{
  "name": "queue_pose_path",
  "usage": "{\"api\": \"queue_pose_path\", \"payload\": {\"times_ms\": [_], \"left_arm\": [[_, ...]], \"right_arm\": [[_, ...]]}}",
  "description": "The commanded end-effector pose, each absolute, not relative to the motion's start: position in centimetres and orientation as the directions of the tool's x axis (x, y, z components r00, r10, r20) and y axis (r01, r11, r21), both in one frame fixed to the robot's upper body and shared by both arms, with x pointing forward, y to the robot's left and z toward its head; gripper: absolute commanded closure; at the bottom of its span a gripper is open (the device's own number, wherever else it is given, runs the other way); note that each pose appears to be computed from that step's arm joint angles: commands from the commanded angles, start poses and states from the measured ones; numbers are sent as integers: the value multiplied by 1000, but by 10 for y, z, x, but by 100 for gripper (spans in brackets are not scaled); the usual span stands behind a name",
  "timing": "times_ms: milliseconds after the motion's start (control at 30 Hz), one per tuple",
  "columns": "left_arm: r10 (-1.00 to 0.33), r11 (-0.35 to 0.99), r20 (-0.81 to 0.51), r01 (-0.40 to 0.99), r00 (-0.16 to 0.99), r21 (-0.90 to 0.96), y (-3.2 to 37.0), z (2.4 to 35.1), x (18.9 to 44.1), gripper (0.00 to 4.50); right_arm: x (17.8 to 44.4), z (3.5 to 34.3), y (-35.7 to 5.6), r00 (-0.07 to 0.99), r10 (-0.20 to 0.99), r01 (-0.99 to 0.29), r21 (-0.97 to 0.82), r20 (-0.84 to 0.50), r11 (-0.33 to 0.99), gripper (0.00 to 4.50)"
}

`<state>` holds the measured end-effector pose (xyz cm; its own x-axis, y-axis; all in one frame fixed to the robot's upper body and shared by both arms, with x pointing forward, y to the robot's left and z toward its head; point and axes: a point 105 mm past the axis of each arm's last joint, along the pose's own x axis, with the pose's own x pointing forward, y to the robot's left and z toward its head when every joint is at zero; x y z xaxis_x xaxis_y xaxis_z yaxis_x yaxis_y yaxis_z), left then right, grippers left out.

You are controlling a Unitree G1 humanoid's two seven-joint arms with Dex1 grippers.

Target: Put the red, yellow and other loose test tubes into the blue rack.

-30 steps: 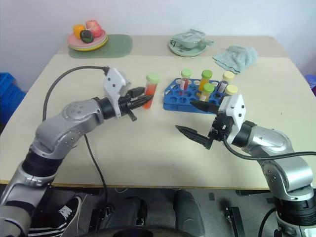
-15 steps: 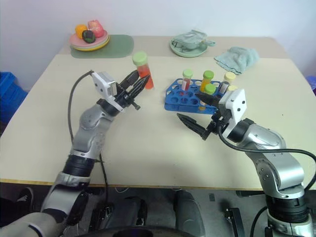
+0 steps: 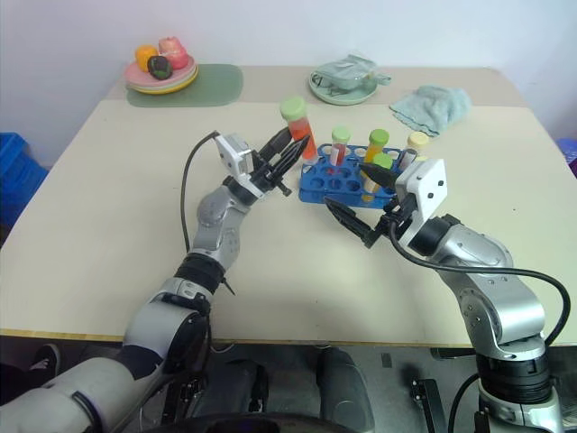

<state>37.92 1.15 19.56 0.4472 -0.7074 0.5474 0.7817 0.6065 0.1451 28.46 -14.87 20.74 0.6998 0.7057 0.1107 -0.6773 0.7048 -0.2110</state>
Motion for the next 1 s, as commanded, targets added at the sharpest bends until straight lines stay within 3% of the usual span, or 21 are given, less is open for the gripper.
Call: {"api": "queue_pose_path", "payload": {"times_ms": [33, 1000], "left_arm": [[-708, 605, 569, 775, 418, 183, 6, 204, 378, 355], [-756, 574, 460, 810, 466, 122, -33, 180, 387, 355]], "right_arm": [[280, 220, -153, 709, 690, -651, -242, 144, 720, 0], [264, 208, -163, 764, 637, -605, -232, 101, 762, 0]]}}
